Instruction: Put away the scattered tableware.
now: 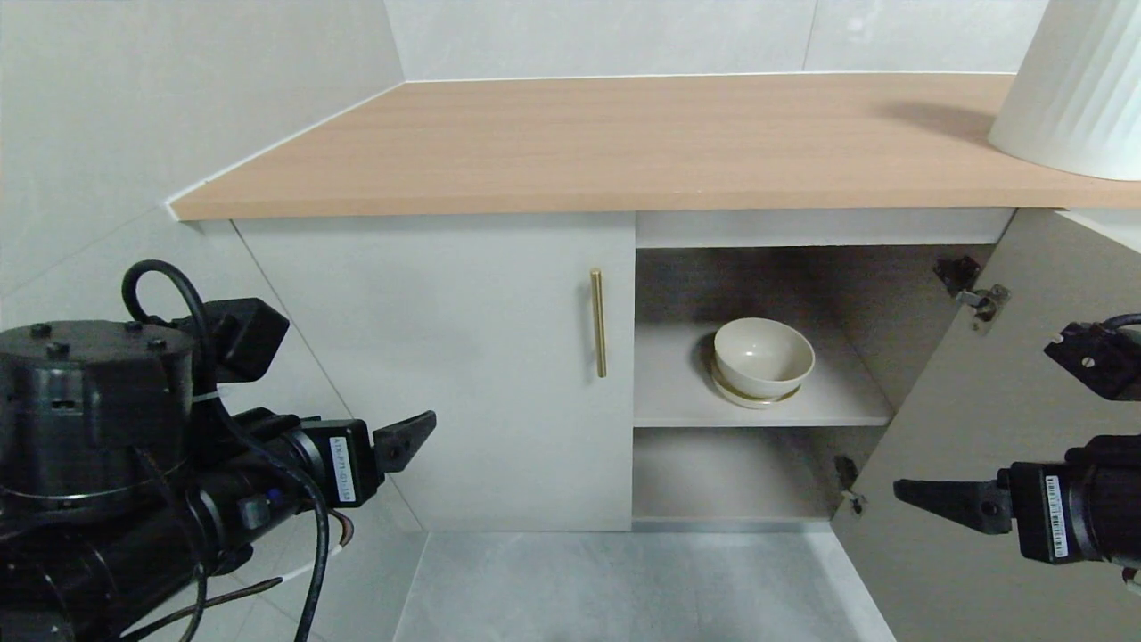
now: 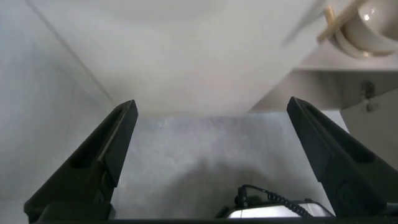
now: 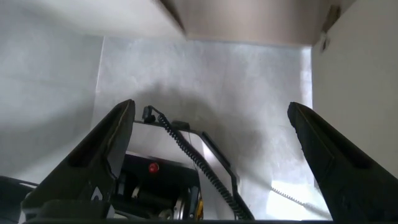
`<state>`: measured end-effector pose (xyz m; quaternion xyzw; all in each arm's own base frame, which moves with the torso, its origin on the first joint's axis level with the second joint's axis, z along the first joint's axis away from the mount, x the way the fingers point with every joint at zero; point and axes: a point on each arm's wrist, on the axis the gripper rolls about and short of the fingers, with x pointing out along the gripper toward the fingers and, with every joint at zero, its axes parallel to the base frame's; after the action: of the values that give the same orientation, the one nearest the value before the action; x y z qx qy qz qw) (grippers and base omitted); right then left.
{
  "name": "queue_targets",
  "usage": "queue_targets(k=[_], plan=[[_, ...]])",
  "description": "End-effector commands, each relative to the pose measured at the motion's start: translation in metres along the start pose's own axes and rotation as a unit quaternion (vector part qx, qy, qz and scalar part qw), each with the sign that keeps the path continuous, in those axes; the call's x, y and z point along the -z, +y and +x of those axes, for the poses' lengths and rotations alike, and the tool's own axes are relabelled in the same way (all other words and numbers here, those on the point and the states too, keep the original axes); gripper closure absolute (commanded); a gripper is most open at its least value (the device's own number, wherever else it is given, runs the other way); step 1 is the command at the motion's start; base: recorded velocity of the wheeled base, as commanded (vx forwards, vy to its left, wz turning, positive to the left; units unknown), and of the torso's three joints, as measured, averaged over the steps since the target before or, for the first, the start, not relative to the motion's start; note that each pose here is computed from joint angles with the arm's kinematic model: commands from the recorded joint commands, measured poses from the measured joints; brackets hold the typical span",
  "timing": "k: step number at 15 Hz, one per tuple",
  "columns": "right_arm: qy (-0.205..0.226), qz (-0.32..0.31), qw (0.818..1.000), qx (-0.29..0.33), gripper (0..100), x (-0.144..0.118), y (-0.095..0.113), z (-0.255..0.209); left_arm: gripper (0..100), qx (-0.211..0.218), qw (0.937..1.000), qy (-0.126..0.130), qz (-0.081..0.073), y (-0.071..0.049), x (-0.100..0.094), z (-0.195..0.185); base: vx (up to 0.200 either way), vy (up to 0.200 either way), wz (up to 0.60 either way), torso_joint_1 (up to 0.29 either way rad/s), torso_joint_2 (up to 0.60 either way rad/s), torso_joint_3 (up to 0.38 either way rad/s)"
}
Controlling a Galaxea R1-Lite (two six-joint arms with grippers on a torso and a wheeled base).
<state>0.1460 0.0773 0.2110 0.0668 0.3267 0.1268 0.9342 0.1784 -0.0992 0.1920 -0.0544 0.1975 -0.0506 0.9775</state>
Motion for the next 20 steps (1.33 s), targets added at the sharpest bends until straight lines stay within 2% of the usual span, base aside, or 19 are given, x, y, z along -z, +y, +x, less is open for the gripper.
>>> queue_targets(k=[1,14,20], plan=[[0.003,-0.001,1.000,0.000,0,0.0008,0.0002,0.0014,0,-0.002,1.0000,0.003,0.001,-0.0002,0.0012,0.0013,-0.200,0.000,0.00,-0.007,0.00,0.007],[0.011,-0.019,1.000,0.004,0,0.0053,-0.0013,0.0029,0,0.001,1.0000,0.008,0.004,-0.0018,0.0033,0.0023,-0.200,0.000,0.00,0.002,0.00,0.003],[0.011,-0.019,1.000,0.004,0,0.0053,-0.0013,0.0029,0,0.001,0.9999,0.012,0.008,-0.0018,0.0055,0.0030,0.000,0.000,0.00,0.000,0.00,0.000]])
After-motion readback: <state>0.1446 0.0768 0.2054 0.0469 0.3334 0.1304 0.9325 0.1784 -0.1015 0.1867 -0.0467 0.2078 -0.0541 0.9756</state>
